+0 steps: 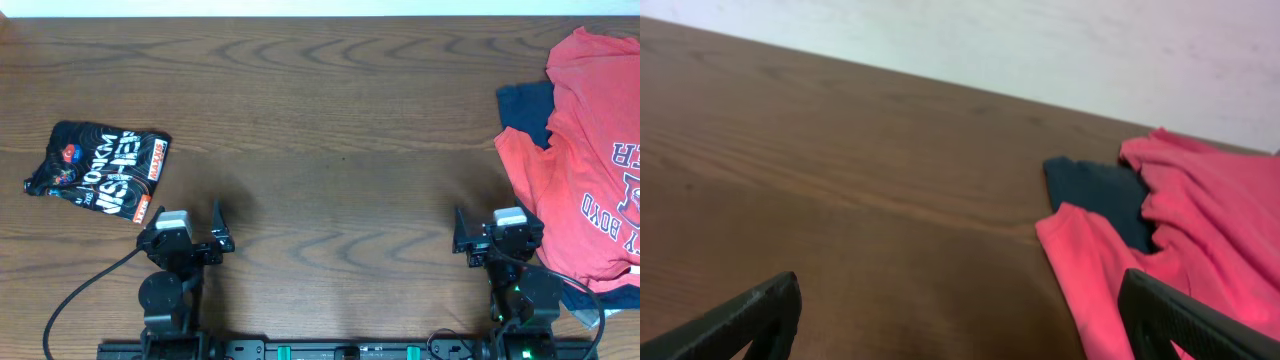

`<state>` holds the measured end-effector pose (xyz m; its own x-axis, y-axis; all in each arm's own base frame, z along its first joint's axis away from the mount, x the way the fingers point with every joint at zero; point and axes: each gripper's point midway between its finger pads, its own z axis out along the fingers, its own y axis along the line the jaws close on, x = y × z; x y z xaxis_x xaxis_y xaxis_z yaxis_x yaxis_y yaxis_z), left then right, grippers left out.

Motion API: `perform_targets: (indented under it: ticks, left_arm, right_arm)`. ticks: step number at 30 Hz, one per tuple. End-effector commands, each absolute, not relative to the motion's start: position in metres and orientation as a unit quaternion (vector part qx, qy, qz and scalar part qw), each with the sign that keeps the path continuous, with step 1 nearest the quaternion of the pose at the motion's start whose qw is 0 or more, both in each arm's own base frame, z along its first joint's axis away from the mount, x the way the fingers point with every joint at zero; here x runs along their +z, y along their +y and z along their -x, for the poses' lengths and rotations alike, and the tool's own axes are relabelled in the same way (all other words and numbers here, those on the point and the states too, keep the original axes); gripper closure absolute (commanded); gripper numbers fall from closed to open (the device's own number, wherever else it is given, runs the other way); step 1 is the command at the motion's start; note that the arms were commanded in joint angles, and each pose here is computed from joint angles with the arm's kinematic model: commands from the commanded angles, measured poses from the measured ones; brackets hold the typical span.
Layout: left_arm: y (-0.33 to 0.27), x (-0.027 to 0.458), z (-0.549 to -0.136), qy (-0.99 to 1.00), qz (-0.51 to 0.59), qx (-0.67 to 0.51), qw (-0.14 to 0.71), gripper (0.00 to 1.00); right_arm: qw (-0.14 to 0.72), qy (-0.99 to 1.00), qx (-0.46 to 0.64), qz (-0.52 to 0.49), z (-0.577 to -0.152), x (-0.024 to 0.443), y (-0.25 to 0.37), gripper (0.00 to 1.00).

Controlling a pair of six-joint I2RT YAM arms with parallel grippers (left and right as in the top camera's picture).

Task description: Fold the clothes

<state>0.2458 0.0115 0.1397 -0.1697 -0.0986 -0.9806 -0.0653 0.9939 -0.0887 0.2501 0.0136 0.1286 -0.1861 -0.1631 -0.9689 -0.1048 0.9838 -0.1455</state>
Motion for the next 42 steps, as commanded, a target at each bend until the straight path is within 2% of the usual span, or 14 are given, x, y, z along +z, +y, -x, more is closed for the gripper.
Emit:
perform_targets:
  ticks: [1,7,15,22,27,32,38,40,42]
  left_arm:
    - [0.014,0.116,-0.245,0.787,0.054,-0.004,0.615,0.02]
    - [0.01,0.109,-0.245,0.796,0.059,-0.023,0.603,0.02]
    - [0.003,0.113,-0.246,0.794,0.053,-0.043,0.603,0.02]
    - [-0.001,0.119,-0.246,0.802,0.075,-0.071,0.588,0.02]
    - [-0.005,0.123,-0.245,0.839,0.083,-0.084,0.531,0.02]
    - [-0.005,0.124,-0.243,0.895,0.095,-0.078,0.428,0.02]
    - [-0.005,0.117,-0.245,0.936,0.105,-0.073,0.329,0.02]
    - [-0.009,0.11,-0.247,0.941,0.103,-0.081,0.313,0.02]
    - [-0.016,0.103,-0.246,0.945,0.098,-0.101,0.295,0.02]
  right_arm:
    - [0.624,0.778,-0.026,0.06,-0.251,0.123,0.007,0.01]
    - [0.621,0.783,-0.022,0.006,-0.251,0.121,-0.003,0.01]
    - [0.616,0.787,-0.031,-0.007,-0.25,0.122,-0.008,0.01]
    - [0.561,0.826,-0.056,-0.027,-0.247,0.121,-0.02,0.01]
    - [0.473,0.877,-0.073,-0.035,-0.248,0.12,-0.026,0.01]
    - [0.386,0.919,-0.079,-0.026,-0.266,0.126,-0.027,0.01]
    - [0.355,0.935,0.028,-0.002,-0.296,0.132,0.011,0.01]
    - [0.347,0.937,-0.003,-0.034,-0.298,0.126,-0.004,0.02]
    - [0.333,0.934,-0.067,-0.112,-0.293,0.12,-0.035,0.03]
